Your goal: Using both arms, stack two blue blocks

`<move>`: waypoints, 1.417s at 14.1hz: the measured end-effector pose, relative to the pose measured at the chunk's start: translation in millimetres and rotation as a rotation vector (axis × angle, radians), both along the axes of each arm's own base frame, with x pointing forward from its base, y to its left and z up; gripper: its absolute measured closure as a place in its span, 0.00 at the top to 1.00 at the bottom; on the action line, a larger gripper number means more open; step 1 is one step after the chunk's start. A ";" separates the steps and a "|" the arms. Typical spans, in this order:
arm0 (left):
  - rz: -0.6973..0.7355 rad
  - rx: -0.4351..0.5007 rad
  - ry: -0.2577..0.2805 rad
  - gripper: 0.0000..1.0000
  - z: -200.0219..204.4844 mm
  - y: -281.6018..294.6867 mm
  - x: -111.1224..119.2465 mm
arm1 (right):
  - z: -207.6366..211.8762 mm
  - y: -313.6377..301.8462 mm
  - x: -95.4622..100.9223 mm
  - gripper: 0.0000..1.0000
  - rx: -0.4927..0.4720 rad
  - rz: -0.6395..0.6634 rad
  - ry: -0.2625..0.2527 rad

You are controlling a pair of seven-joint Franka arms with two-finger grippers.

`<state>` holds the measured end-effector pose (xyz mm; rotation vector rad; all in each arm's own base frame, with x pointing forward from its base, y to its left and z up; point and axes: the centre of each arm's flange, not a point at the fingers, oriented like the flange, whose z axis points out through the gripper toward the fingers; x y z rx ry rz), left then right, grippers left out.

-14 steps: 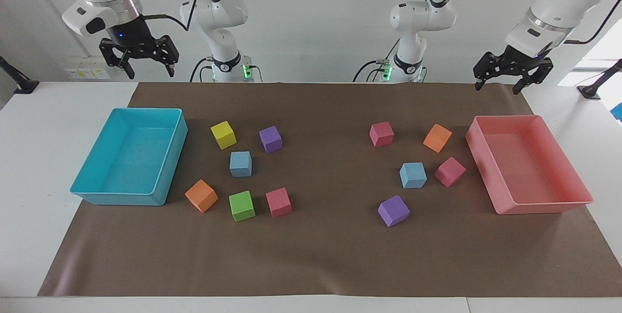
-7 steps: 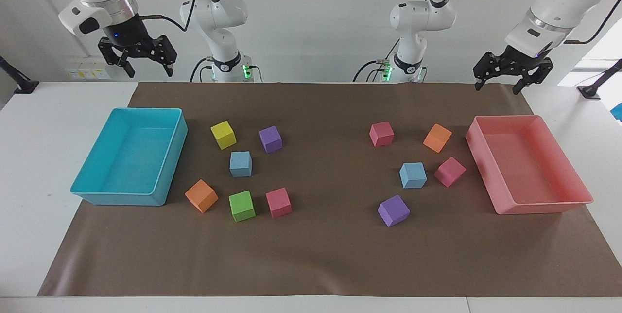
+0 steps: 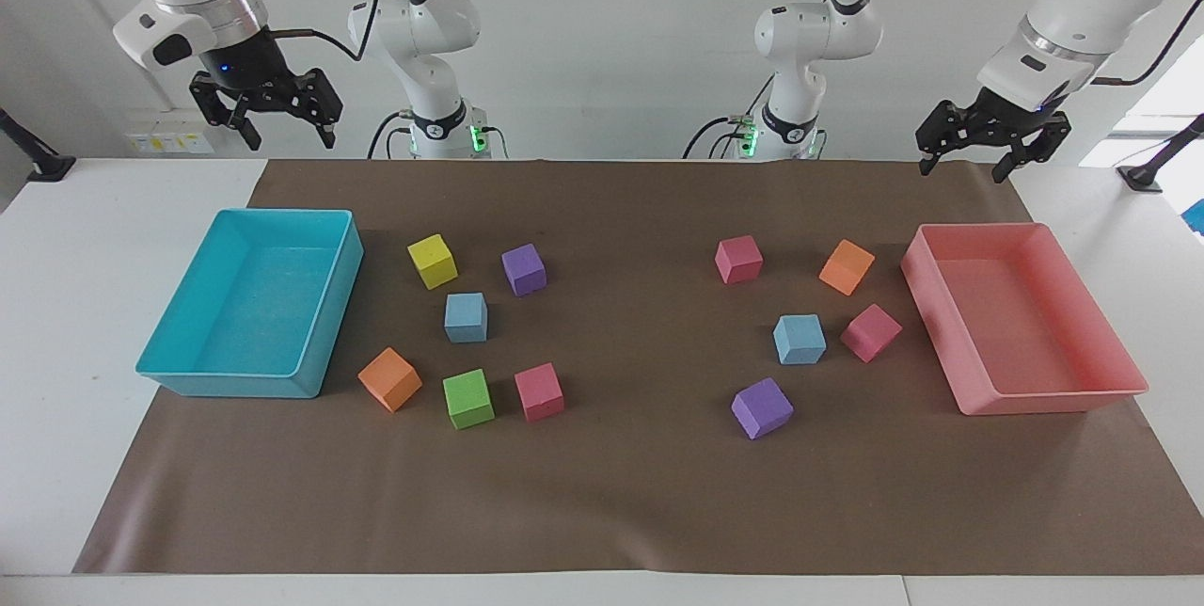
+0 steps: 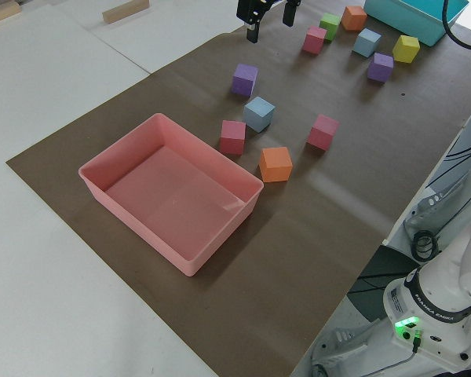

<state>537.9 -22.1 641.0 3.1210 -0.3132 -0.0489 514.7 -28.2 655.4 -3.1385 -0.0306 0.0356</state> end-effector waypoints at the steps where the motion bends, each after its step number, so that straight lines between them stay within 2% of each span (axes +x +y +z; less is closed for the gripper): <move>1: 0.000 0.000 0.000 1.00 0.0 0.0 0.0 | 0.0 -0.2 0.0 1.00 0.000 0.000 0.000; 9: -0.001 0.000 -0.001 1.00 0.1 0.0 0.1 | -3.7 1.8 -1.0 1.00 0.001 0.003 0.007; 13: -0.001 0.000 -0.001 1.00 0.1 0.0 0.1 | -13.8 4.7 5.9 1.00 -0.001 0.009 -0.025; 20: -0.015 -0.001 -0.001 1.00 0.1 1.5 0.2 | -34.1 11.2 13.0 1.00 0.001 0.017 -0.043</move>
